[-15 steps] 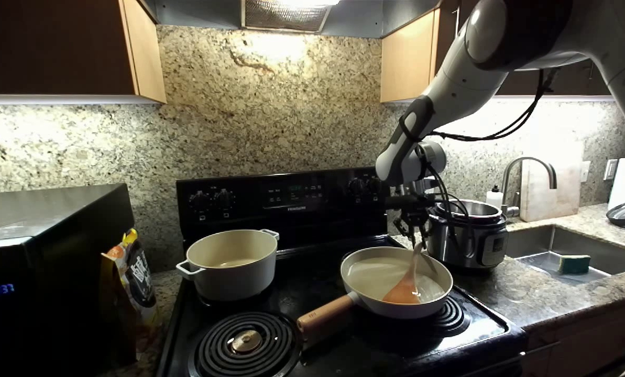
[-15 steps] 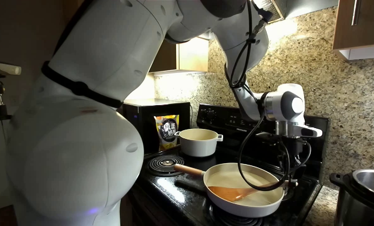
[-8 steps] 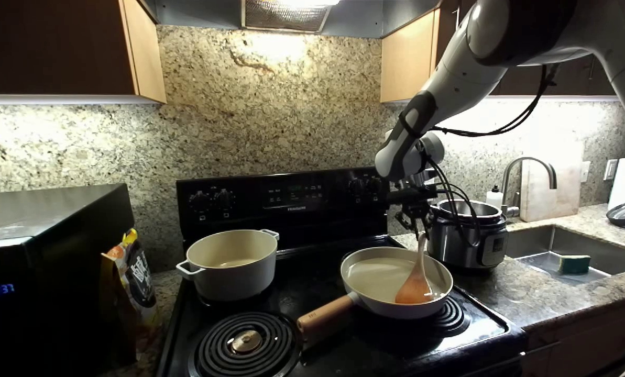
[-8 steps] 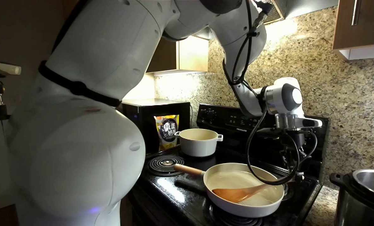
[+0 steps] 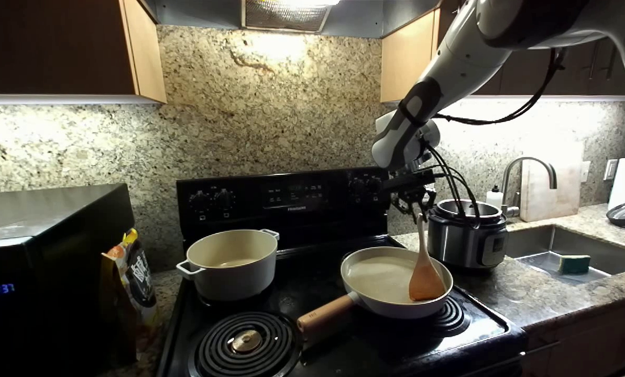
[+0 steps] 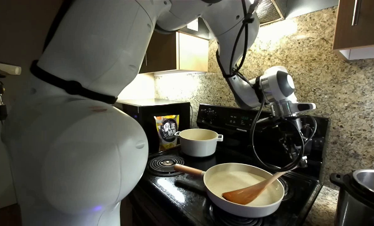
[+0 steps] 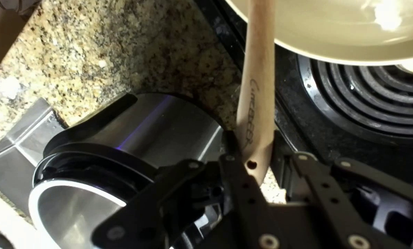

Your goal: Use the spatula to stir the water

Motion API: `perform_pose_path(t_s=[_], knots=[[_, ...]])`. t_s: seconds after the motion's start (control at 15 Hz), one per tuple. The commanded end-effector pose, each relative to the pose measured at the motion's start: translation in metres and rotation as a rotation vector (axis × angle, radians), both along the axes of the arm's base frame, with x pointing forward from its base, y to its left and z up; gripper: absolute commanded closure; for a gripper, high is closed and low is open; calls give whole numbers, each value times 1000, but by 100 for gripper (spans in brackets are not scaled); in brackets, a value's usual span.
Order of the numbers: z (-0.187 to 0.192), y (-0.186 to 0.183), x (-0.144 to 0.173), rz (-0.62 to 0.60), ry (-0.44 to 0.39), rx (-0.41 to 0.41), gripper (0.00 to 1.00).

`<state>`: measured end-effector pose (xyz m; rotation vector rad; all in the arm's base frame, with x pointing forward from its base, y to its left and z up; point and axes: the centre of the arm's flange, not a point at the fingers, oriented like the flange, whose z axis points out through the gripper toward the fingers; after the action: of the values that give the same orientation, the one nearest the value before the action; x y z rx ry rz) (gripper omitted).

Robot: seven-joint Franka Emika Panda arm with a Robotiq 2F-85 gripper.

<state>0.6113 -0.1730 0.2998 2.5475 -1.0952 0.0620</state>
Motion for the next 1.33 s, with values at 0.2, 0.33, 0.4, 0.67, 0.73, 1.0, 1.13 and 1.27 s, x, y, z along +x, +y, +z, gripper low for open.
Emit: perform_pose_path(t_s=[0.2, 0.33, 0.4, 0.67, 0.73, 1.0, 1.13, 1.27], knots=[[36, -2, -9, -35, -132, -52, 88], [40, 4, 0, -39, -193, -68, 89], [40, 9, 5, -42, -217, -84, 89], [40, 27, 22, -62, -316, -177, 89], [42, 32, 25, -66, -340, -194, 89], [46, 47, 33, -83, -395, -252, 89], [40, 56, 34, -70, -389, -268, 89], [27, 67, 33, -32, -358, -279, 89]])
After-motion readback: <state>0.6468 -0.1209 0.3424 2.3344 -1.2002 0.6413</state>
